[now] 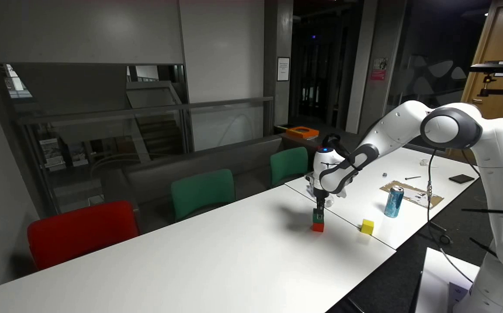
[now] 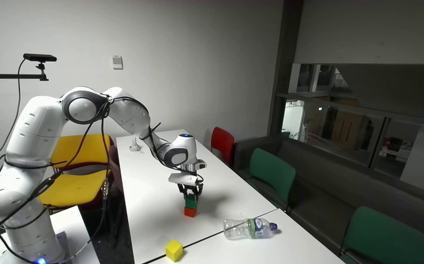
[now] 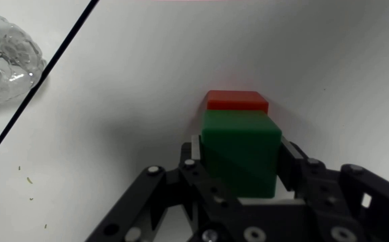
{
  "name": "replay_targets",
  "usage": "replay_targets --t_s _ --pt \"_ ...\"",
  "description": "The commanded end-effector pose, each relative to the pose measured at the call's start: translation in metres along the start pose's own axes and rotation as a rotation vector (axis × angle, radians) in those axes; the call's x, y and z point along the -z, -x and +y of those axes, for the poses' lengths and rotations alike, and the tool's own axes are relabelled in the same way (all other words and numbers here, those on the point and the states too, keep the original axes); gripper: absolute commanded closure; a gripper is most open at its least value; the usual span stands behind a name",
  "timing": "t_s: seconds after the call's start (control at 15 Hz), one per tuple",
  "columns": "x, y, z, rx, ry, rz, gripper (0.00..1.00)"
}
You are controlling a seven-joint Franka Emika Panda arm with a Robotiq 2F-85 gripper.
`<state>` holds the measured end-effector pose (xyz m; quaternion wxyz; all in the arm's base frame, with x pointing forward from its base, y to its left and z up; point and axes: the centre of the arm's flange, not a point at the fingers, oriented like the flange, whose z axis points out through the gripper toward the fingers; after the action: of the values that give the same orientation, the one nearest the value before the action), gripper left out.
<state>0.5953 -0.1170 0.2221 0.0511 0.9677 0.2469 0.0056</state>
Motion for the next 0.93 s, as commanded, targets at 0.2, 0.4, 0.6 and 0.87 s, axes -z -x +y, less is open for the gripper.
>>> replay_targets --t_s 0.2,0.4,0.6,0.87 --pt "-0.001 0.009 -0.003 0.034 0.0 0.018 0.69" --pt "-0.003 0.011 -0.004 0.03 -0.005 0.018 0.69" --pt "-0.004 0.013 -0.005 0.025 -0.021 0.021 0.69" --pt "0.0 0.001 0.0 -0.026 -0.016 0.009 0.44"
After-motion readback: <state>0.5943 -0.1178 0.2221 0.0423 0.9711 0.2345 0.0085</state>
